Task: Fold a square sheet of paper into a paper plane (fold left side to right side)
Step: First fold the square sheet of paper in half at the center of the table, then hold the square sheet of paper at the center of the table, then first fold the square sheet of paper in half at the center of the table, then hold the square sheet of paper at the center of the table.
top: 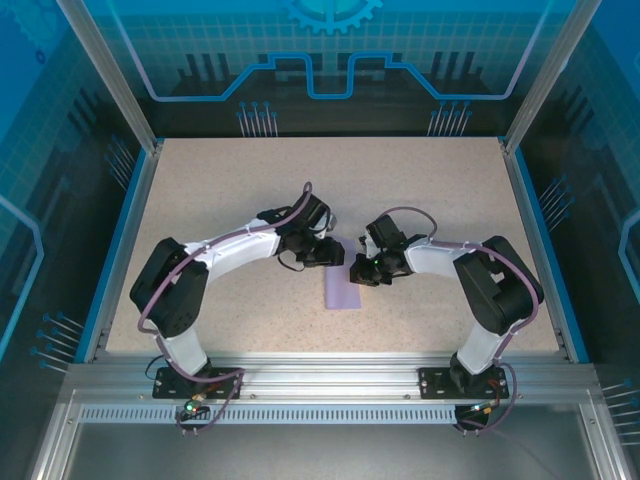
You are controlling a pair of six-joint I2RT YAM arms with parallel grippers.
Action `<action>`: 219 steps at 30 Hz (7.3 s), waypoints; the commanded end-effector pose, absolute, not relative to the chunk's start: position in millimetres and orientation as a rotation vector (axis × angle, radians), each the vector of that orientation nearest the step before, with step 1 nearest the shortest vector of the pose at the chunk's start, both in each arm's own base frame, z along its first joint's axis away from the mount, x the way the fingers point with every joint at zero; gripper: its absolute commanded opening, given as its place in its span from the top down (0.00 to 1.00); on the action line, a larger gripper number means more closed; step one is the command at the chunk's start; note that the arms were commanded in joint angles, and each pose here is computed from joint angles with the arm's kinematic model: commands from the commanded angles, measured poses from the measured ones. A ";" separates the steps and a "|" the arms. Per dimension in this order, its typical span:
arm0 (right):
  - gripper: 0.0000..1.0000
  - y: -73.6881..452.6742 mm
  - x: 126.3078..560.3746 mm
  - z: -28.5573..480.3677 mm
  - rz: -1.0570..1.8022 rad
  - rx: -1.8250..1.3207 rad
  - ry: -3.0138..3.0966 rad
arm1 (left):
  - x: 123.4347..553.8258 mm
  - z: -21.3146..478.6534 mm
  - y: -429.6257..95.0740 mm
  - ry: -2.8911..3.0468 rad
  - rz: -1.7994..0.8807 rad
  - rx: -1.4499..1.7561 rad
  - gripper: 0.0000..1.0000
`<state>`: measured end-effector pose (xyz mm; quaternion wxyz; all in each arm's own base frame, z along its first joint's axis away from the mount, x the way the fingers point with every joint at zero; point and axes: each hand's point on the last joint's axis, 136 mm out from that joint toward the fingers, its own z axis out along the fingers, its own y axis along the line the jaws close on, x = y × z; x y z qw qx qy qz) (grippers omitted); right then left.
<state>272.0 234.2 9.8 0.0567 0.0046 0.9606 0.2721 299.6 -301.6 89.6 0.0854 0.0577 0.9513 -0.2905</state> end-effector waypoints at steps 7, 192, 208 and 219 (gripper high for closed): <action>0.90 213.6 243.4 -21.5 0.662 0.057 3.067 | 287.5 49.4 -318.0 2.921 -0.984 0.213 0.71; 0.74 243.1 355.6 46.3 0.814 0.024 2.794 | 244.8 -6.9 -282.6 3.079 -0.910 0.120 0.85; 0.88 233.5 255.7 71.5 0.907 -0.040 2.821 | 246.0 -3.6 -280.0 3.068 -0.891 0.106 0.86; 0.90 245.8 225.5 19.2 0.856 -0.025 2.982 | 246.3 -2.3 -279.2 3.067 -0.884 0.104 0.86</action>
